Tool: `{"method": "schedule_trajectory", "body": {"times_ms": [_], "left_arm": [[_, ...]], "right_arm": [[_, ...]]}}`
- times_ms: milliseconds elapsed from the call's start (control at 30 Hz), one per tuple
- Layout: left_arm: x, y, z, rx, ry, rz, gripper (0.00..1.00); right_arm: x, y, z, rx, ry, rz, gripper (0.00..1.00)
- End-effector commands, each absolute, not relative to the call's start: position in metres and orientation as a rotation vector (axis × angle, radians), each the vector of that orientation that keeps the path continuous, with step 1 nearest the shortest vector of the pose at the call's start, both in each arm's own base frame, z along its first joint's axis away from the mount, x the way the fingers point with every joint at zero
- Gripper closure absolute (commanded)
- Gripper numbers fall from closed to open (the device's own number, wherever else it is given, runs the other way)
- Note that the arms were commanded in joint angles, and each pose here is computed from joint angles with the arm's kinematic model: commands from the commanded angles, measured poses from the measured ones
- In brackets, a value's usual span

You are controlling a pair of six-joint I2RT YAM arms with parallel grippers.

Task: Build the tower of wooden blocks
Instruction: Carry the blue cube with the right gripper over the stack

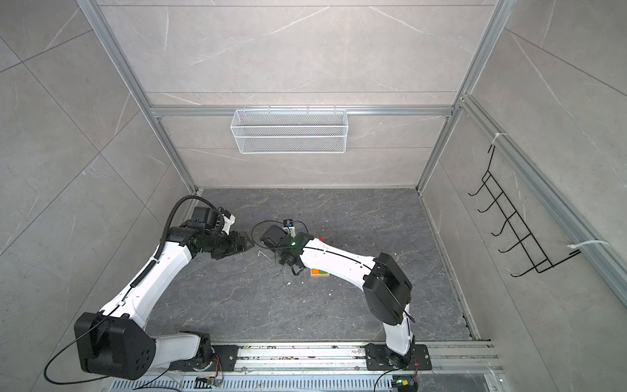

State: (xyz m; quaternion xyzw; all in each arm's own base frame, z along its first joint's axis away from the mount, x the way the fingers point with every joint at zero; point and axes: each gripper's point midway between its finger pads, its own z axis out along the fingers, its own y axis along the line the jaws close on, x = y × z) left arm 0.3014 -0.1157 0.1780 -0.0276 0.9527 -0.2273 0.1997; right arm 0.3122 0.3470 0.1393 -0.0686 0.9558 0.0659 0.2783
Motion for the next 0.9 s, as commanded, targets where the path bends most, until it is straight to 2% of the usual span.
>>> {"method": "schedule_trajectory", "body": {"times_ms": [0, 467, 867], "left_arm": [[0.303, -0.120, 0.183, -0.027, 2.639, -0.670, 0.18], [0.303, -0.122, 0.187, -0.011, 2.626, -0.688, 0.18], [0.302, -0.124, 0.187, -0.005, 2.627, -0.704, 0.18]], "right_arm": [[0.312, 0.319, 0.148, -0.216, 2.578, 0.096, 0.98], [0.322, 0.264, 0.155, -0.209, 2.607, 0.067, 0.97], [0.320, 0.251, 0.136, -0.228, 2.654, 0.085, 0.96]]}}
